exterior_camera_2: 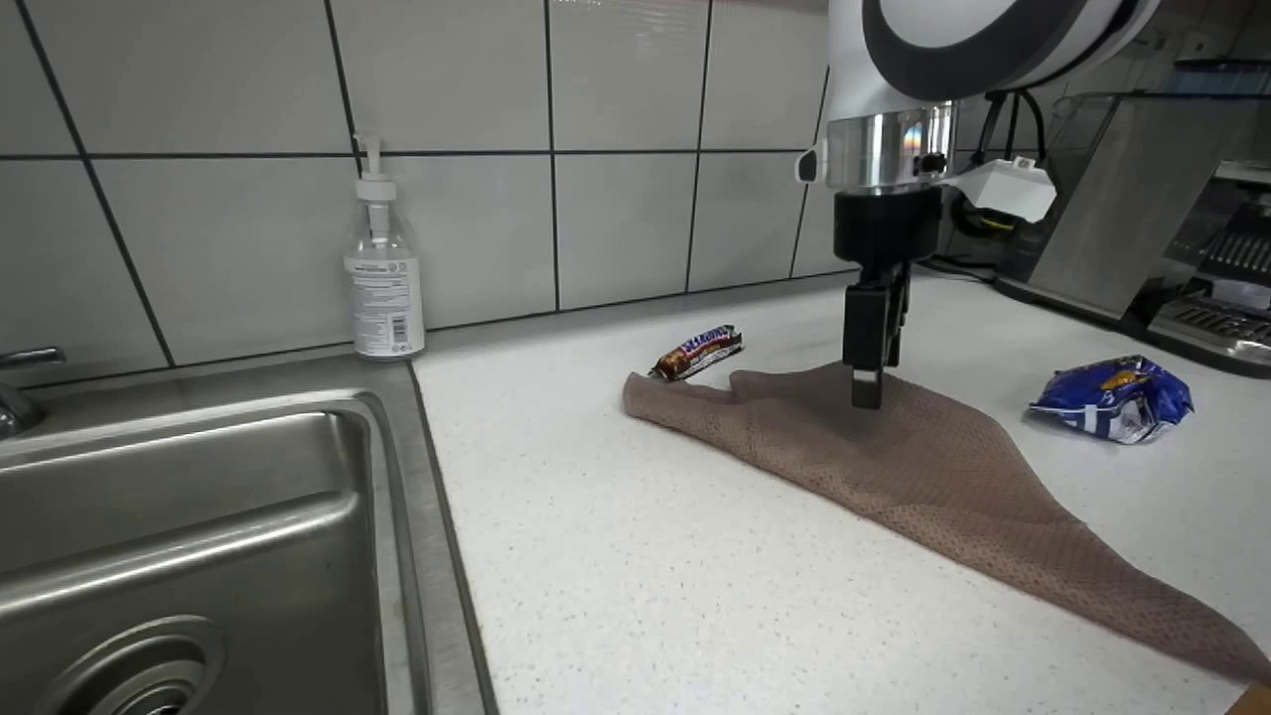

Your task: Fold the towel into a triangle.

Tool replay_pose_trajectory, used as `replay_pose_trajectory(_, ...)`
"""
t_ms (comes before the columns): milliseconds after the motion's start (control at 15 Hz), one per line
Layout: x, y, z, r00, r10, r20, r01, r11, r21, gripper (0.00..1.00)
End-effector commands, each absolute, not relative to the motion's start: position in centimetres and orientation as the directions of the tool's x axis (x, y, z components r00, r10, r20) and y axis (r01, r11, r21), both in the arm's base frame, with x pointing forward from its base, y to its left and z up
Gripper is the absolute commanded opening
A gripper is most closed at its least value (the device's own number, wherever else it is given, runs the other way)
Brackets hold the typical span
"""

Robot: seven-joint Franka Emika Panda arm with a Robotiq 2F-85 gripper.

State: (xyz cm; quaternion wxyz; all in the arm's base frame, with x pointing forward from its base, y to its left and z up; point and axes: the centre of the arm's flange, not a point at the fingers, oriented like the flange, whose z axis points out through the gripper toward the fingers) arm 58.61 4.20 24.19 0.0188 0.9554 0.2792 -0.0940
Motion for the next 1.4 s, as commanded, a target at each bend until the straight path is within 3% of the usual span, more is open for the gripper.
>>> replay_pose_trajectory(0,58.8,4.6,25.0,0.832,0.514,-0.210,0.525,-0.851,-0.003,1.00)
replay_pose_trajectory(1333,53.4,5.0,28.3,0.891,0.411,-0.194,0.420,-0.908,0.005,1.00)
